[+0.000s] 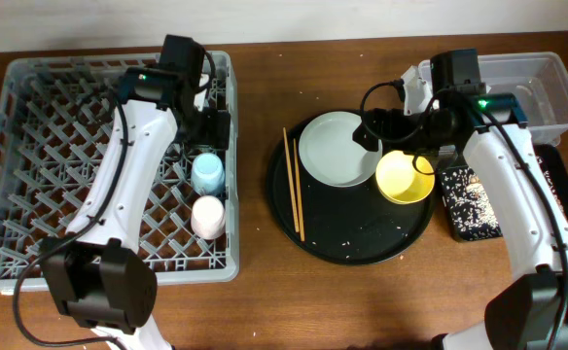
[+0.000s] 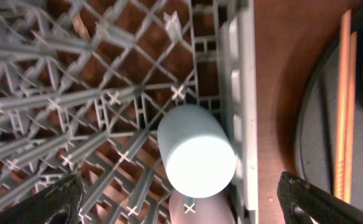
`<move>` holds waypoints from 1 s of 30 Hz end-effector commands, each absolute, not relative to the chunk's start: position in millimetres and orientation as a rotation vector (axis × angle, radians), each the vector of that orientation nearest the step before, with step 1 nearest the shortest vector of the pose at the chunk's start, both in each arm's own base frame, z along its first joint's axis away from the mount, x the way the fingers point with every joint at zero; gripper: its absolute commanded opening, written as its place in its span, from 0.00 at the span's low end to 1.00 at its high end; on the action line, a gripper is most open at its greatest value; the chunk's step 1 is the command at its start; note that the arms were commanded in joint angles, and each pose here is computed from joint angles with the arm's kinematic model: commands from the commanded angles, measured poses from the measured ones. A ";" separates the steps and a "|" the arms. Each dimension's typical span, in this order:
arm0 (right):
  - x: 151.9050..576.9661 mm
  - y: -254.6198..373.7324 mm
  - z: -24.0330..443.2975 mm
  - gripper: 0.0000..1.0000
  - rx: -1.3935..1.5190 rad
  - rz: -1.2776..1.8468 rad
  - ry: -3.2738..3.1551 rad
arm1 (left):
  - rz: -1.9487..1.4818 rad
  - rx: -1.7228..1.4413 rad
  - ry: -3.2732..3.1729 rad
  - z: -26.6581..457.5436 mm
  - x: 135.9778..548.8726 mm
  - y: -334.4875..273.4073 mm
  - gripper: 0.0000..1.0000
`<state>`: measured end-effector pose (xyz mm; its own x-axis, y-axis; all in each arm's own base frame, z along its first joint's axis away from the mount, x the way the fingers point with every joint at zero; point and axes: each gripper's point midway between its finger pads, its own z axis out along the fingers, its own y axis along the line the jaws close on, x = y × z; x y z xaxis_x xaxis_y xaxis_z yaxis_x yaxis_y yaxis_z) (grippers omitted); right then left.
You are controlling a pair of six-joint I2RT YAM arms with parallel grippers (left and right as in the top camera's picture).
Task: Sort waste into correct bins and load items into the dishwasher rack
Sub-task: 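Pass the blue cup to the left gripper and place it in the rack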
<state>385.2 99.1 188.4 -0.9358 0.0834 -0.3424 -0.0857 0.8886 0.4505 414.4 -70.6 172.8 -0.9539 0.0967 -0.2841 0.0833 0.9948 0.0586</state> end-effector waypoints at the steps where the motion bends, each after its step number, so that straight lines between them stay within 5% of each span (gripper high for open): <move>1: 385.1 100.2 190.5 0.99 -0.011 0.656 2.695 | 0.067 0.133 2.821 183.5 418.4 -70.3 0.99; 30: 365.5 90.6 178.5 0.99 -0.039 0.577 2.793 | 0.066 0.139 2.821 183.3 418.1 -72.1 0.99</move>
<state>364.6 90.0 176.5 -0.9622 0.0464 -0.2682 -0.0668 0.9150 0.3978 415.2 -71.2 176.4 -0.9521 0.0970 -0.2899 0.0839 0.9948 0.0575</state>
